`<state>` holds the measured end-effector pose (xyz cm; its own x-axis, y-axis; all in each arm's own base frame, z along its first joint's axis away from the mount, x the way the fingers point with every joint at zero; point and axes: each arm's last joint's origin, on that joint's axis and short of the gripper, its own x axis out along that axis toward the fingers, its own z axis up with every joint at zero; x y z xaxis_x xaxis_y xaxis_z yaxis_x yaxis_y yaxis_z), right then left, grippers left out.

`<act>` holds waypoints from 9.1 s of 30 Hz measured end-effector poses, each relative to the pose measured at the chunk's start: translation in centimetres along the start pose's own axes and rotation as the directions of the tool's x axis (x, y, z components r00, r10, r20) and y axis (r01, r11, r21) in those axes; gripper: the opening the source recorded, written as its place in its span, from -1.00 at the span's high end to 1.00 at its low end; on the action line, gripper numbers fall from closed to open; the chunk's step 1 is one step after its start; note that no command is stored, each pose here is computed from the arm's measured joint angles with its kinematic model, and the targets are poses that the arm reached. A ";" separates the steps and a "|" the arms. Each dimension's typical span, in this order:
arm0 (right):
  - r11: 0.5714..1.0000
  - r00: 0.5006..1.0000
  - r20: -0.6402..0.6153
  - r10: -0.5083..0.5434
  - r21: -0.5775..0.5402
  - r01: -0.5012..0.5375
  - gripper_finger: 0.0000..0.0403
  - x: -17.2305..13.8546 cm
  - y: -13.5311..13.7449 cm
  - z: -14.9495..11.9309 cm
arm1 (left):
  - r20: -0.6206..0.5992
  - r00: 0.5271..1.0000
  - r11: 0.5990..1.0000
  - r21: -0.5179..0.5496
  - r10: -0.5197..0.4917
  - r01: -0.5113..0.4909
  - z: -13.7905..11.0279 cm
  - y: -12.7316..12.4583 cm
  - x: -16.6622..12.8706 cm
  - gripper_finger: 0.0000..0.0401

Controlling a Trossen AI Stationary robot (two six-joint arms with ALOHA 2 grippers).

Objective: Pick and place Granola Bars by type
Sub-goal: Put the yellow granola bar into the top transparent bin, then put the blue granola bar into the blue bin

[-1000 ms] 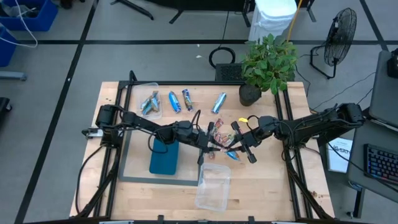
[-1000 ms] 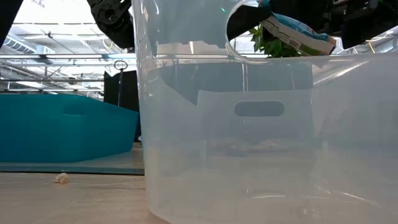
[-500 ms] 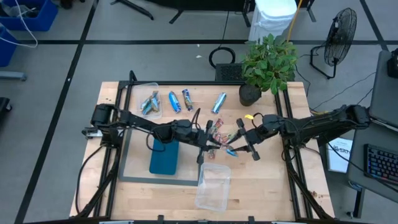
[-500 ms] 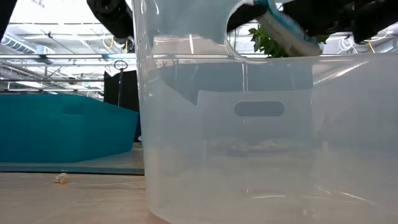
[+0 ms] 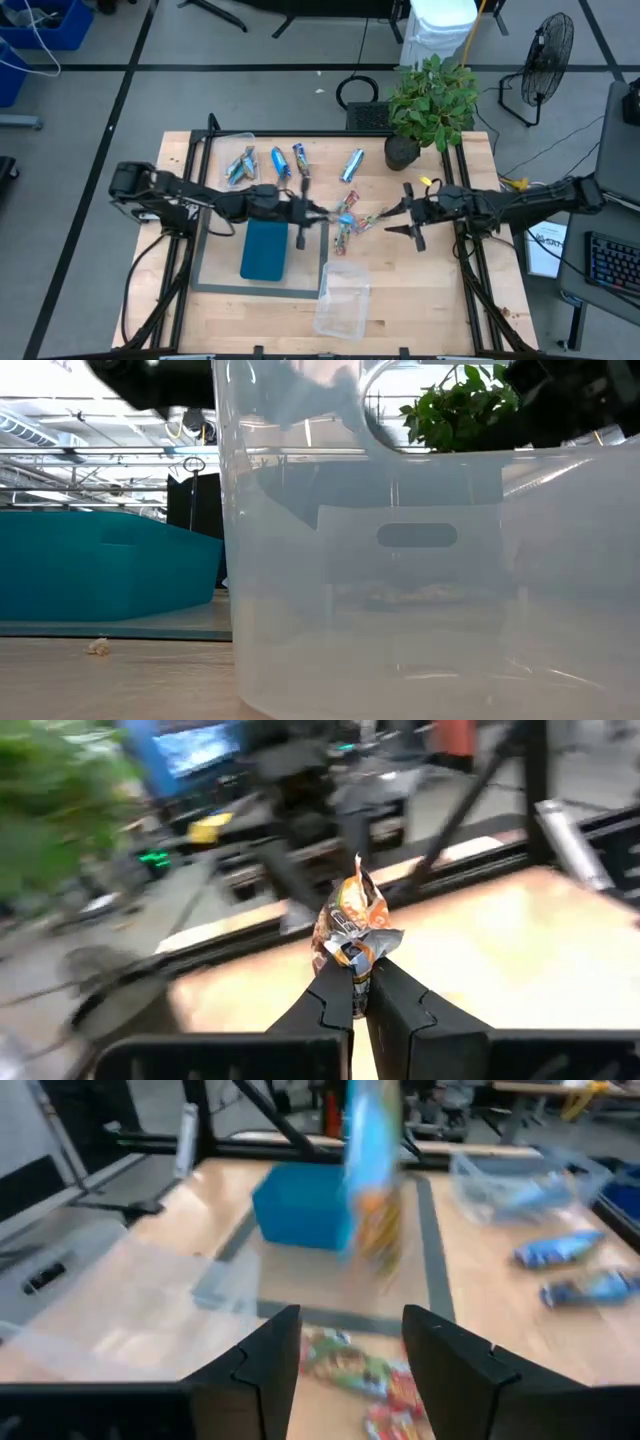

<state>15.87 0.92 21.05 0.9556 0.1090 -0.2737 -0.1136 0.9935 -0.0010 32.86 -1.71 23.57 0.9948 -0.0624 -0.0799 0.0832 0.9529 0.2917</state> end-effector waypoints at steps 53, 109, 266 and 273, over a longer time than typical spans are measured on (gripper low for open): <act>0.973 0.956 0.185 -0.226 0.000 0.230 0.23 -3.4 -0.3 -5.9 | -0.365 0.337 0.272 -0.219 0.868 -0.937 -4.1 1.9 -19.6 0.94; 0.974 0.958 0.183 -0.222 0.004 0.226 0.23 -3.4 -0.3 -5.9 | -0.830 0.308 0.195 -0.243 0.465 -0.950 -10.4 4.3 -21.7 0.95; 0.997 0.593 -0.803 -0.069 -0.028 0.078 1.00 16.5 -21.8 -2.2 | -0.100 0.929 0.887 -0.275 0.356 -0.370 -3.1 3.4 -18.0 0.57; 0.996 0.630 -0.774 -0.065 -0.085 -0.001 1.00 17.4 -19.1 -0.1 | -0.100 0.929 0.887 -0.277 0.356 -0.370 -3.1 3.4 -18.0 0.57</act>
<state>34.70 -16.19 16.21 0.3987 -0.0207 -0.9168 -0.1374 0.9871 -0.0820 15.08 3.54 23.06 0.9482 0.3109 -0.0658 -0.3099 0.9504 0.0247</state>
